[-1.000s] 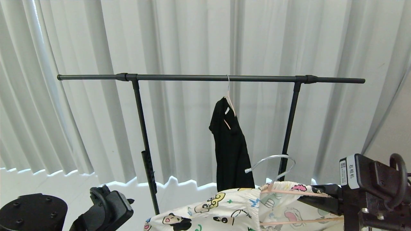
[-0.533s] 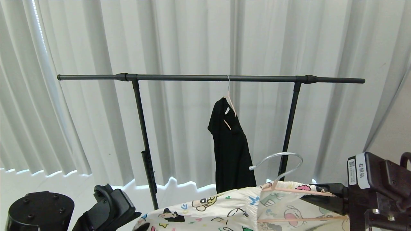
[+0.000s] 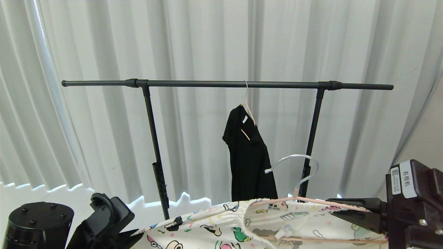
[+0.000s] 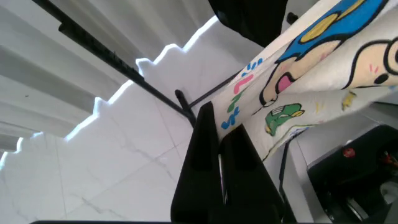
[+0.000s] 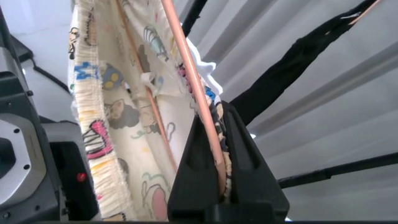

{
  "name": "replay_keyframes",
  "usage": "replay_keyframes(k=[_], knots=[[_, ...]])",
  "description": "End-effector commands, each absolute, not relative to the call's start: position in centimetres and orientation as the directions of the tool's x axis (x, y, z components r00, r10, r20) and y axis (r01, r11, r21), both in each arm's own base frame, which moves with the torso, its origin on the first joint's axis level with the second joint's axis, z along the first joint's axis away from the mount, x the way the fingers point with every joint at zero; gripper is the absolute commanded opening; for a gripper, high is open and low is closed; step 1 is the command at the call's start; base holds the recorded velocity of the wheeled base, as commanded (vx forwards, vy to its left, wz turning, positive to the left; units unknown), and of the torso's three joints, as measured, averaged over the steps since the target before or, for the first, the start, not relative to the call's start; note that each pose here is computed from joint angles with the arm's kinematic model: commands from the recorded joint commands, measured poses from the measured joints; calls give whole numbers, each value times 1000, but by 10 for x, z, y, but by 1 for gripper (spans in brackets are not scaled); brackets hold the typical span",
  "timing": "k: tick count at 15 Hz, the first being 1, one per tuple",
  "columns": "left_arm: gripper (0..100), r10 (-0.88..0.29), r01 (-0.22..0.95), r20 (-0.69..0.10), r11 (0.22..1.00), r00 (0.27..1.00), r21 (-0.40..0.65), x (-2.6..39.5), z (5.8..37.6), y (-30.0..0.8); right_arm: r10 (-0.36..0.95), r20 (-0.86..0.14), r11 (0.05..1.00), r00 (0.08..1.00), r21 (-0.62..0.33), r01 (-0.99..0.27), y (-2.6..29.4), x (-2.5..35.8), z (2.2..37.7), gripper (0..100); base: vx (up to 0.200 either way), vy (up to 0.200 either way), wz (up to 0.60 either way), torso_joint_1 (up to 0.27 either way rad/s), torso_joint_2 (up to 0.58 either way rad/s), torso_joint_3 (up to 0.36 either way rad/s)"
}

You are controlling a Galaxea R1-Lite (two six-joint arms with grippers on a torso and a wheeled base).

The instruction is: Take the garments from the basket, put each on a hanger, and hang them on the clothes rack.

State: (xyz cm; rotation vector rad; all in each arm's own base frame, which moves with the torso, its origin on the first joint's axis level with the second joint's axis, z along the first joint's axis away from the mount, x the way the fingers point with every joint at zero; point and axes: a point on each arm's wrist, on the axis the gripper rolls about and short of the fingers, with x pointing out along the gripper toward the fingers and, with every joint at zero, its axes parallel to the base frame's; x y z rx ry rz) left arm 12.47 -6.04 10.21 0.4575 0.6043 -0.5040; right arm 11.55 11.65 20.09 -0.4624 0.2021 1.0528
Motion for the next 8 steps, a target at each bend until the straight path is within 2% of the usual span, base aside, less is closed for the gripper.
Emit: replay_keyframes(k=[1, 4, 5, 8], knots=[[0, -300, 566, -641, 783, 706, 257, 124, 100, -60, 791, -364, 422, 491, -257, -869, 115, 114, 203, 0, 0, 0, 0, 0, 0, 0], [0, -319, 572, -618, 778, 718, 262, 123, 105, -62, 789, -360, 445, 498, -224, -867, 114, 113, 204, 0, 0, 0, 0, 0, 0, 0], [100, -331, 574, -604, 775, 725, 264, 122, 107, -62, 789, -360, 446, 498, -221, -867, 114, 113, 204, 0, 0, 0, 0, 0, 0, 0], [100, -331, 571, -603, 778, 726, 261, 121, 107, -61, 788, -363, 448, 498, -219, -867, 114, 113, 203, 0, 0, 0, 0, 0, 0, 0]])
